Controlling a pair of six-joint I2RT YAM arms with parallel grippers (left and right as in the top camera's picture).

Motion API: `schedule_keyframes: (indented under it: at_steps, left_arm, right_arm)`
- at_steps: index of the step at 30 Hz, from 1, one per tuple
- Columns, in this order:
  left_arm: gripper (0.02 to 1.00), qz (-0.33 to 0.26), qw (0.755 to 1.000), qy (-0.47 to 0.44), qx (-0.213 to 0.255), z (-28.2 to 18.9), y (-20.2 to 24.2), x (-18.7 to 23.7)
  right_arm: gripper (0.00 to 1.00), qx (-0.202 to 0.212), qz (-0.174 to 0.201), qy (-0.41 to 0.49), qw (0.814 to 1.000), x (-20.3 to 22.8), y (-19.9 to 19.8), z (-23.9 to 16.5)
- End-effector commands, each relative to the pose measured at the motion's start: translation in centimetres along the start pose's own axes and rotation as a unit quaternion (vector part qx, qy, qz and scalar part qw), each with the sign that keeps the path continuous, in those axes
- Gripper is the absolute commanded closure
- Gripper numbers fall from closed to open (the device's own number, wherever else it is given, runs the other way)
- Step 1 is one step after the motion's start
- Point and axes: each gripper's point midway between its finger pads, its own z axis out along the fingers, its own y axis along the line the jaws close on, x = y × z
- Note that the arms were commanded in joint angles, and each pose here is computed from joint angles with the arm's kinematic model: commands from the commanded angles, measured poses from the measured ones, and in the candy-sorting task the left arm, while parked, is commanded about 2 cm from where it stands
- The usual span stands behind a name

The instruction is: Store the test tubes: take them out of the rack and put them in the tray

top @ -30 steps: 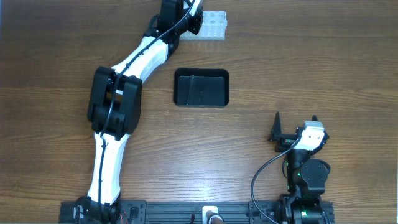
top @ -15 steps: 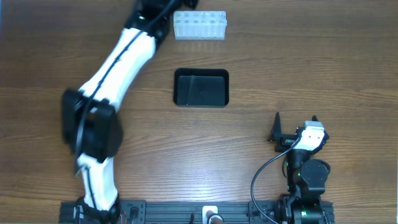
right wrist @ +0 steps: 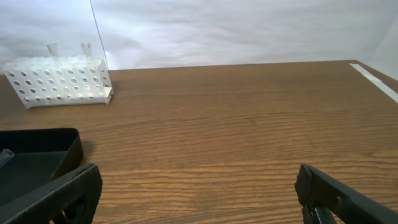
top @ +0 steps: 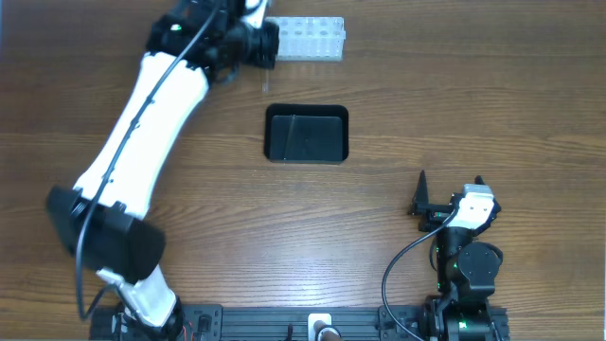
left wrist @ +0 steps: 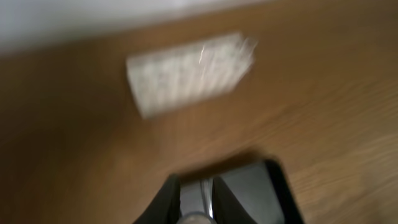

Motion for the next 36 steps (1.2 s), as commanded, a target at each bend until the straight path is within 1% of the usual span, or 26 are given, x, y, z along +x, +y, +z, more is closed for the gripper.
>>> schedule_keyframes:
  at_steps: [1, 6, 15, 21, 28, 36]
  left_arm:
    - [0.950, -0.067, 0.995, 0.066, -0.039, 4.2, 0.4, 3.5]
    - [0.934, -0.052, 0.992, 0.105, -0.055, 7.7, -0.2, 5.9]
    - [0.925, -0.043, 0.984, 0.164, -0.059, 12.0, -0.7, 9.6]
    - [0.915, -0.038, 0.978, 0.195, -0.067, 12.8, -0.6, 11.5]
    - [0.915, -0.035, 0.974, 0.212, -0.073, 13.4, -0.6, 12.6]
    - [0.893, -0.033, 0.969, 0.232, -0.078, 14.2, -0.4, 13.8]
  right_arm:
    - [0.007, 0.003, -0.001, 0.001, 1.000, 0.2, -0.1, 0.0]
    - [0.007, 0.003, -0.001, 0.001, 1.000, 0.2, -0.1, 0.0]
    - [0.009, 0.003, -0.001, 0.001, 1.000, 0.2, -0.1, 0.0]
    - [0.009, 0.003, -0.001, 0.001, 1.000, 0.2, -0.1, 0.0]
    - [0.007, 0.003, -0.001, 0.001, 1.000, 0.2, -0.1, 0.0]
    - [0.007, 0.003, -0.001, 0.001, 1.000, 0.2, -0.1, 0.0]
